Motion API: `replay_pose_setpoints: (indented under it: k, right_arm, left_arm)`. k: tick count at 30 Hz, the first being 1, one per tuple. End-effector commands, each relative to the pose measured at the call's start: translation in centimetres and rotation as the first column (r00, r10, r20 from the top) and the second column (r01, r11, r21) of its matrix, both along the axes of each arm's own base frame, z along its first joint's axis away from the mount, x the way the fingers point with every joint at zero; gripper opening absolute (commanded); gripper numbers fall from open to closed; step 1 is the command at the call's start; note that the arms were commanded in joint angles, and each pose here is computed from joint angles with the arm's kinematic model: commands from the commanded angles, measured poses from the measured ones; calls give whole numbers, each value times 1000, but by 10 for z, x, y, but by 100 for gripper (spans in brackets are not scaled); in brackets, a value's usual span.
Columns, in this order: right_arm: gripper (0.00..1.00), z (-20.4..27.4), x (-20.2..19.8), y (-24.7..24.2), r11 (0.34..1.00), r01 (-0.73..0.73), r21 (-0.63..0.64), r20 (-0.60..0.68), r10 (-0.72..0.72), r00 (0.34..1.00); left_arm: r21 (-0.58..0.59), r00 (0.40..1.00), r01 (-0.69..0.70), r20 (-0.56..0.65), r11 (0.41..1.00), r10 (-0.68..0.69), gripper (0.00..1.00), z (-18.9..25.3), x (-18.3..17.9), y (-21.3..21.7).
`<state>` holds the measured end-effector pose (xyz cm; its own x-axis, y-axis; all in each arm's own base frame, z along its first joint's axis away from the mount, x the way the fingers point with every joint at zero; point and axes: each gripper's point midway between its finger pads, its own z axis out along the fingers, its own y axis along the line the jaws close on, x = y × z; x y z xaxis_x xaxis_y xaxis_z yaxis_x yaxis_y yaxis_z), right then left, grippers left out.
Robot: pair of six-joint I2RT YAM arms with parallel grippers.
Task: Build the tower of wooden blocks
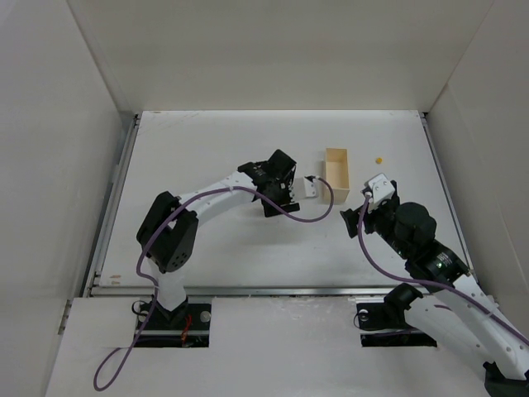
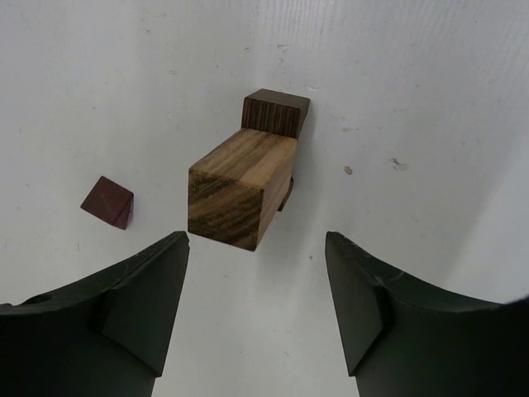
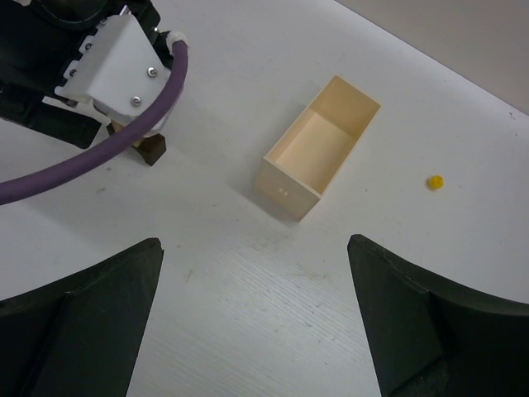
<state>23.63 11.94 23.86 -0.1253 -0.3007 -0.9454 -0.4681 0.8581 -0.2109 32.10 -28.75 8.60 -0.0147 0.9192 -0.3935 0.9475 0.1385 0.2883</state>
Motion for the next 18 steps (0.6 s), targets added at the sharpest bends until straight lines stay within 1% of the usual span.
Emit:
replay_pose_setpoints:
  k: [1, 3, 4, 7, 8, 9, 10, 13, 14, 16, 17, 18]
  right_arm:
    - [99, 9, 2, 3, 1000, -6, 25, 29, 6, 1000]
    - [99, 13, 2, 3, 1000, -7, 30, 36, 6, 999]
    - [99, 13, 2, 3, 999, -5, 38, 33, 3, 999]
    - [99, 24, 2, 3, 999, -6, 50, 52, 3, 999]
    - [99, 21, 3, 4, 999, -5, 44, 42, 3, 999]
    - [99, 23, 3, 6, 999, -14, 51, 49, 12, 999]
    - [99, 30, 4, 6, 998, -15, 62, 66, 11, 998]
    - [99, 33, 6, 10, 998, -27, 60, 60, 23, 998]
    - [99, 32, 9, 12, 998, -27, 59, 57, 24, 998]
    - [99, 33, 11, 13, 998, -29, 47, 58, 26, 998]
    - [99, 35, 12, 15, 998, -38, 47, 56, 35, 998]
    - [99, 33, 13, 16, 999, -39, 34, 52, 38, 998]
  left_arm:
    - [-107, 999, 1, 32, 994, 2, 64, 56, -9, -1]
    - [-135, 999, 14, 38, 991, -8, 64, 70, -15, 0]
    - [-163, 998, 23, 55, 986, -14, 64, 86, -20, 2]
    - [-244, 997, 55, 71, 968, -39, 64, 115, -33, 0]
    - [-291, 995, 67, 87, 954, -43, 64, 133, -40, 0]
    - [-306, 996, 53, 83, 951, -29, 64, 137, -39, 3]
    - [-341, 996, 37, 89, 939, -6, 63, 156, -35, 2]
    - [-383, 994, -5, 99, 924, 46, 62, 177, -16, 18]
    - [-385, 990, 4, 134, 923, 52, 62, 183, -7, 22]
    - [-387, 974, -26, 196, 922, 110, 62, 191, 23, 42]
    - [-381, 970, -39, 206, 924, 126, 60, 188, 35, 49]
    - [-367, 966, -58, 213, 929, 145, 59, 182, 54, 61]
